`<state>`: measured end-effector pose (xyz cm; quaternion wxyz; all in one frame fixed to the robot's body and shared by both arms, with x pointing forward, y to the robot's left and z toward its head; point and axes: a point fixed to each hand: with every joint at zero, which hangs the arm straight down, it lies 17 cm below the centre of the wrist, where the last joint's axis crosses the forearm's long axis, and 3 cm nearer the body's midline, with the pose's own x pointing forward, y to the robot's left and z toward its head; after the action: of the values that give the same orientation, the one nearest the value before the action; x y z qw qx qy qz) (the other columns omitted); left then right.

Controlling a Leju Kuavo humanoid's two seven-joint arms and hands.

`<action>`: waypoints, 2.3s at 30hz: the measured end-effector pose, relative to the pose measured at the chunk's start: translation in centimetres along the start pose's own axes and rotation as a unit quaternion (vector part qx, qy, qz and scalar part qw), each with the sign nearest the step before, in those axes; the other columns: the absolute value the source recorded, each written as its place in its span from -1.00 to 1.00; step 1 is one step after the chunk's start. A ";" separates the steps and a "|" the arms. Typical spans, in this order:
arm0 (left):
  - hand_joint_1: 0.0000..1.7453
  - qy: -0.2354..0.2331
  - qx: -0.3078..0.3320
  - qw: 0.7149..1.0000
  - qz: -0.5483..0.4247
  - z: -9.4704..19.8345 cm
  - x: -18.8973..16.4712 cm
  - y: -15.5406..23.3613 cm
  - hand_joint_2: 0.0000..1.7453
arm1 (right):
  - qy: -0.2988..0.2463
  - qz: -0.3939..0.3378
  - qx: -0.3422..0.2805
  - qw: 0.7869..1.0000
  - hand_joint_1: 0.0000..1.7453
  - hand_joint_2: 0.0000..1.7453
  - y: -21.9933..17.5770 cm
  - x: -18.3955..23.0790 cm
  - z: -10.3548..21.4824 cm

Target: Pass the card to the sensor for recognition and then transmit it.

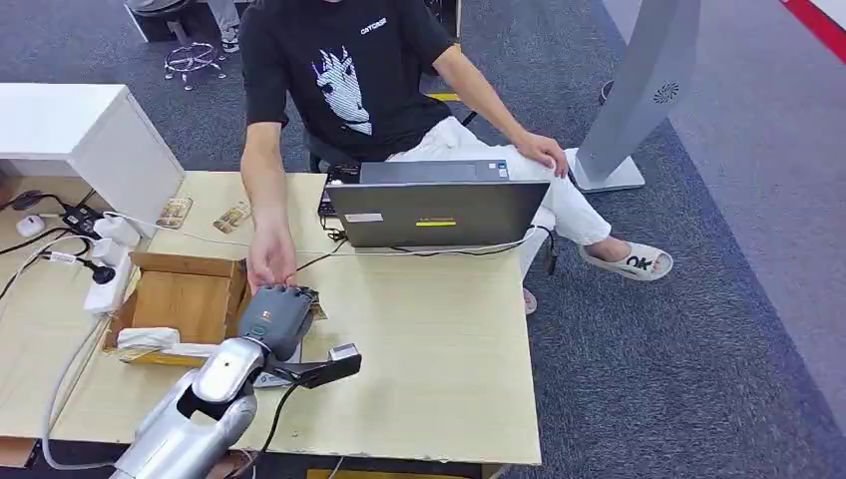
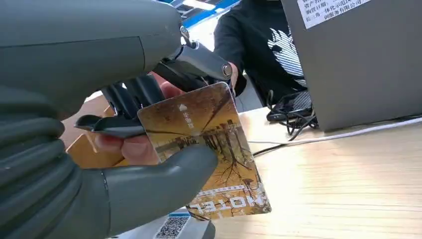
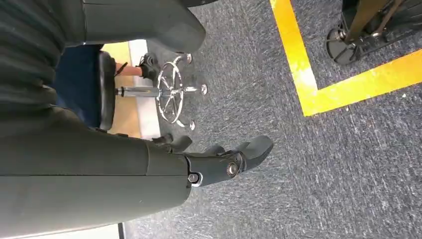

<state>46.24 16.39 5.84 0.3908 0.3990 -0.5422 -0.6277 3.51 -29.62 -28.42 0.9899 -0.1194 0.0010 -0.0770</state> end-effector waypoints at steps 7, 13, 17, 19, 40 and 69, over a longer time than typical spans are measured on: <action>1.00 0.012 0.009 1.000 -0.013 -0.4 -0.7 0.4 1.00 | -0.001 0.004 -0.001 1.000 -1.00 1.00 0.0 0.0 0.0; 1.00 0.021 0.025 0.999 0.002 -0.6 -0.9 0.5 1.00 | -0.001 0.007 -0.002 1.000 -1.00 1.00 0.0 0.0 0.0; 1.00 0.021 0.026 0.999 0.006 -0.7 -0.7 0.6 1.00 | 0.000 0.006 -0.002 1.000 -1.00 1.00 0.0 -0.1 0.0; 1.00 0.021 0.020 1.000 0.008 -0.6 -0.6 0.2 1.00 | 0.000 0.005 -0.001 1.000 -1.00 1.00 0.0 -0.1 0.0; 1.00 -0.001 -0.042 0.999 0.027 2.6 -0.8 -3.2 1.00 | 0.005 -0.010 -0.006 1.000 -1.00 1.00 -0.2 -0.4 -0.1; 1.00 0.099 0.042 0.991 0.077 6.4 -6.4 0.4 1.00 | 0.008 0.008 -0.023 1.000 -1.00 1.00 0.1 -1.7 0.1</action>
<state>42.78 24.64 7.33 0.4727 0.4327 -0.5554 -0.5300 1.86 -29.21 -28.38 0.9874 -0.1417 0.0119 -0.0701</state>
